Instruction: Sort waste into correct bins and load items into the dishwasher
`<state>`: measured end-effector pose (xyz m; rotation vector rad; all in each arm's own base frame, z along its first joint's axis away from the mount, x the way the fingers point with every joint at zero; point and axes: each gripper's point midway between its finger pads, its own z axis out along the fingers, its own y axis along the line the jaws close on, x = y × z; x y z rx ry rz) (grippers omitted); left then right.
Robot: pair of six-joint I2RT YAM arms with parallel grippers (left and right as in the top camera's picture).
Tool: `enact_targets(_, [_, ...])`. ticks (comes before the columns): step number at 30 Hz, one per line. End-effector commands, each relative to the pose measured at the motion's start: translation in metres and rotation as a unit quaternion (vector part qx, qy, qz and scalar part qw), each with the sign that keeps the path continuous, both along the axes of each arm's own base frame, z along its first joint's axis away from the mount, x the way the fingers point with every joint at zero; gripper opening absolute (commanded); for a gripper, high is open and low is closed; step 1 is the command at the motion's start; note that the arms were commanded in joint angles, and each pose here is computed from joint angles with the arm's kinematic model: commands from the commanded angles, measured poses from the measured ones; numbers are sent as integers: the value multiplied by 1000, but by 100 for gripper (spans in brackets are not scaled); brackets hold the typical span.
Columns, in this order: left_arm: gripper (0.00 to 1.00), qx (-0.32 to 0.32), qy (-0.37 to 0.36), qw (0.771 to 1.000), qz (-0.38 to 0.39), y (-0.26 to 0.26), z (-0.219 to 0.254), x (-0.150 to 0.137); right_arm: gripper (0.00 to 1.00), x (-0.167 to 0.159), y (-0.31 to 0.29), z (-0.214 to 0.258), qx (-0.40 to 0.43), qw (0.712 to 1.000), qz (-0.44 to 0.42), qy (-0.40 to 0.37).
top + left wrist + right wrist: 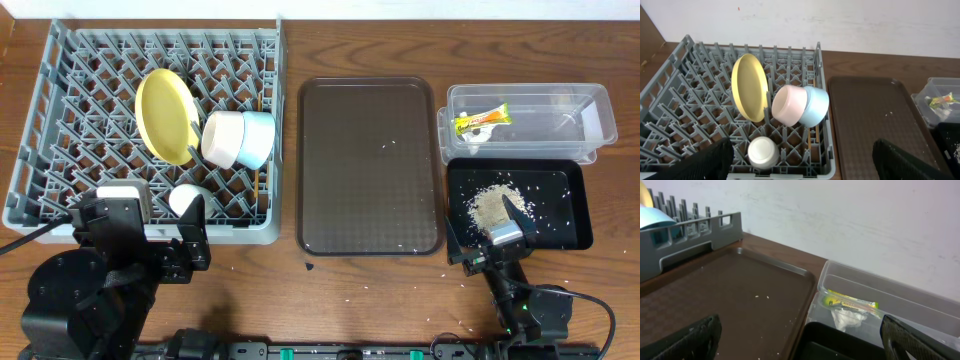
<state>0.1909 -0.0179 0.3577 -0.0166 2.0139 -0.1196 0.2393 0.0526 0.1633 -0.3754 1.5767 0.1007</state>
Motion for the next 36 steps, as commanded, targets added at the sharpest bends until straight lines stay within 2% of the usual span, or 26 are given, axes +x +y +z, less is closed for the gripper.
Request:
enact_targets(1, [90,-3,-6,1000,0,0,4,-1,99,1,-5,-1,-5,1000,-12,-1])
enact_targets(11, [90,4,9,1000,4,2,-3,-5,99,1,-5,-1,-5,1000,-12,-1])
enact_targets(14, [90,25,-6,999,44,19,-1,-5,99,1,-5,-1,-5,1000,-12,-1])
enact_targets(19, [90,16,-49,996,68,26,-11,10,99,1,-5,-1,-5,1000,-12,-1])
enact_targets(24, [90,4,-112,992,62,23,-43,30,99,1,-5,-1,-5,1000,-12,-1])
enact_targets(30, [90,-2,-171,983,62,23,-86,33,99,1,-5,-1,-5,1000,-12,-1])
enact_targets(36, [90,-5,-197,978,62,22,-125,40,99,1,-5,-1,-5,1000,-12,-1])
